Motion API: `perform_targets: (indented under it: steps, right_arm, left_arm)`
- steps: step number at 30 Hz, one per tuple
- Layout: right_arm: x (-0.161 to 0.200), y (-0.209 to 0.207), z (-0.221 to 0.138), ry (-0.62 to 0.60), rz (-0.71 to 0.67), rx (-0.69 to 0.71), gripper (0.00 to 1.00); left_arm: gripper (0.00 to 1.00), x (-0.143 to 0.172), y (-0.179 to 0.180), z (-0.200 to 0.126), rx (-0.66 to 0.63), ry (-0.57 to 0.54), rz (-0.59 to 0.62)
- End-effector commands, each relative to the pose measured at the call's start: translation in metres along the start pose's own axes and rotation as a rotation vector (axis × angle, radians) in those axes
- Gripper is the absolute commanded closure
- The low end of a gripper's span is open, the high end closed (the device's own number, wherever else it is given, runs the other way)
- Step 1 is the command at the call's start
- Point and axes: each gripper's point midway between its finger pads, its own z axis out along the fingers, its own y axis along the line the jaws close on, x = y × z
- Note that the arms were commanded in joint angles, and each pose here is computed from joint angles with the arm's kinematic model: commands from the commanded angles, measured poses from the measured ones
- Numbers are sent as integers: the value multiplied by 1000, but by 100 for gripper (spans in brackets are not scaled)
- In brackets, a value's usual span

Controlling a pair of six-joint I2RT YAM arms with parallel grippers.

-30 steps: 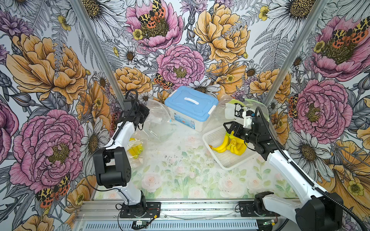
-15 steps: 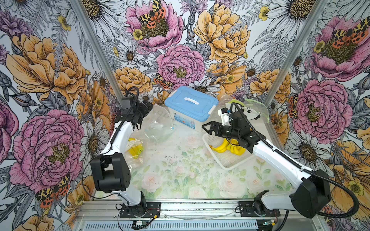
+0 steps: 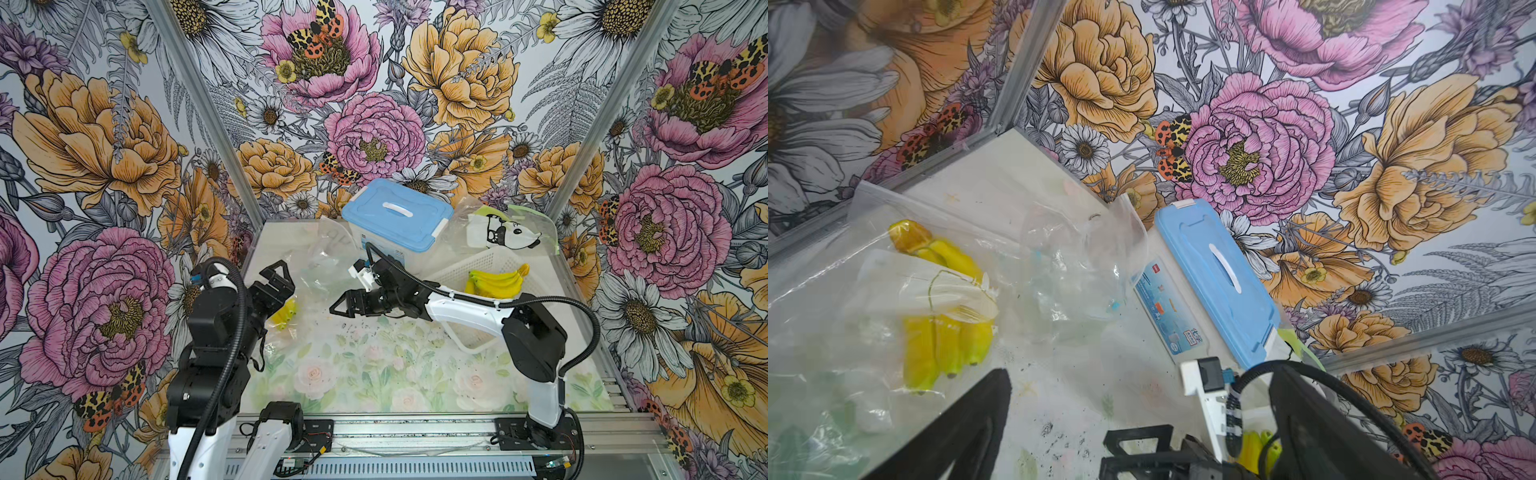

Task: Open the zip-top bag and take out the banana
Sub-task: Move the zipper food storage bag to the center of the board.

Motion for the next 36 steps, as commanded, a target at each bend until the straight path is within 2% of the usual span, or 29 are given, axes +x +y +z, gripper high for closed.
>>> perform_targets:
  steps: [1,7,18,27,36]
  right_arm:
    - [-23,43,28,-52,29,-217,11]
    - [-6,41,76,17,28,-217,11]
    - [18,24,129,99,10,-176,13]
    - [27,-6,131,109,-35,-19,18]
    - [35,-20,131,105,-56,64,16]
  left_arm:
    - [1,26,37,-5,-136,72,-4]
    - [1,34,43,-14,-138,90,19]
    - [1,40,40,-17,-119,133,62]
    - [1,40,40,-19,-118,136,55]
    - [1,41,39,-19,-112,141,49]
